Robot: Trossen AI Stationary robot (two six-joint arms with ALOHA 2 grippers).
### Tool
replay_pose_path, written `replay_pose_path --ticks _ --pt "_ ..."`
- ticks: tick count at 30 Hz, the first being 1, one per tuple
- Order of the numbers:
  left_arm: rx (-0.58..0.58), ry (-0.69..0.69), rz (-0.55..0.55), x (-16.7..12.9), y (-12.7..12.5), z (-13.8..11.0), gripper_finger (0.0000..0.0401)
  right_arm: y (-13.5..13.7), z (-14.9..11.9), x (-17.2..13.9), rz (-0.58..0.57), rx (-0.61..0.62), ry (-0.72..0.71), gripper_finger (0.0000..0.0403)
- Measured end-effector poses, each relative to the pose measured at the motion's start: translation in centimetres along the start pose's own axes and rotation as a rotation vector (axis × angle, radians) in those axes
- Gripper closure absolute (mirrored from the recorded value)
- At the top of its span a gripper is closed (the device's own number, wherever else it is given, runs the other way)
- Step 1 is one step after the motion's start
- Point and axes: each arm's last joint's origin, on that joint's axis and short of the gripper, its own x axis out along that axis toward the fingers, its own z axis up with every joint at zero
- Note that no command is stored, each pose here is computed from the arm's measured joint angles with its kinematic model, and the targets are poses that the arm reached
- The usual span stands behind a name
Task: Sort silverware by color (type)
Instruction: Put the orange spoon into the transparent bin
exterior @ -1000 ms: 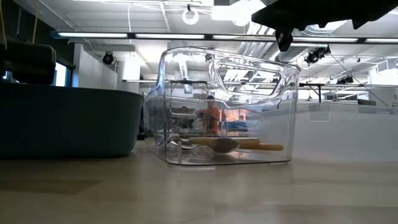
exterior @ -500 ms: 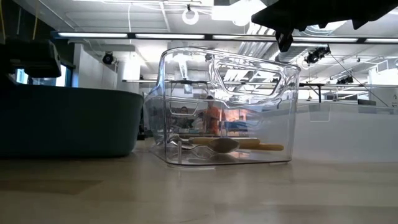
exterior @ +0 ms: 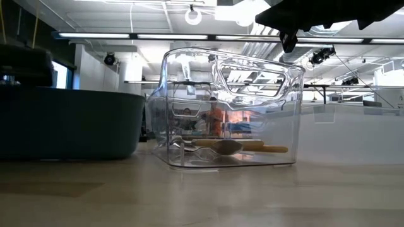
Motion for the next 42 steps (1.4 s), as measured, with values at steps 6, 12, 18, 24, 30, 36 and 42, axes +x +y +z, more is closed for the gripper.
replay_pose_path --ticks 6,12,18,24,30,36,42 --pt "-0.046 -0.007 -0.012 -0.4 -0.2 0.5 0.0231 0.0 0.0 0.0 0.0 0.0 0.001 0.0403" --pt "-0.045 -0.039 -0.013 -1.2 -0.6 1.1 0.0231 0.0 0.0 0.0 0.0 0.0 0.003 0.0403" --pt "-0.047 -0.033 0.057 -3.2 -0.3 0.9 0.0231 0.0 0.0 0.0 0.0 0.0 0.003 0.0403" --pt "-0.265 0.031 0.112 -5.8 -0.1 -0.9 0.0234 0.0 0.0 0.0 0.0 0.0 0.003 0.0403" --pt "-0.386 -0.033 0.067 -8.0 -2.0 -2.2 0.0279 0.0 0.0 0.0 -0.003 0.0 0.003 0.0403" --pt "-0.493 -0.06 0.012 -8.5 -4.4 -3.1 0.0388 0.0 0.0 0.0 -0.005 0.0 0.002 0.0403" --pt "-0.517 -0.027 0.018 -6.3 -5.7 -4.7 0.04 -0.1 0.0 0.0 -0.042 -0.008 -0.007 0.0403"
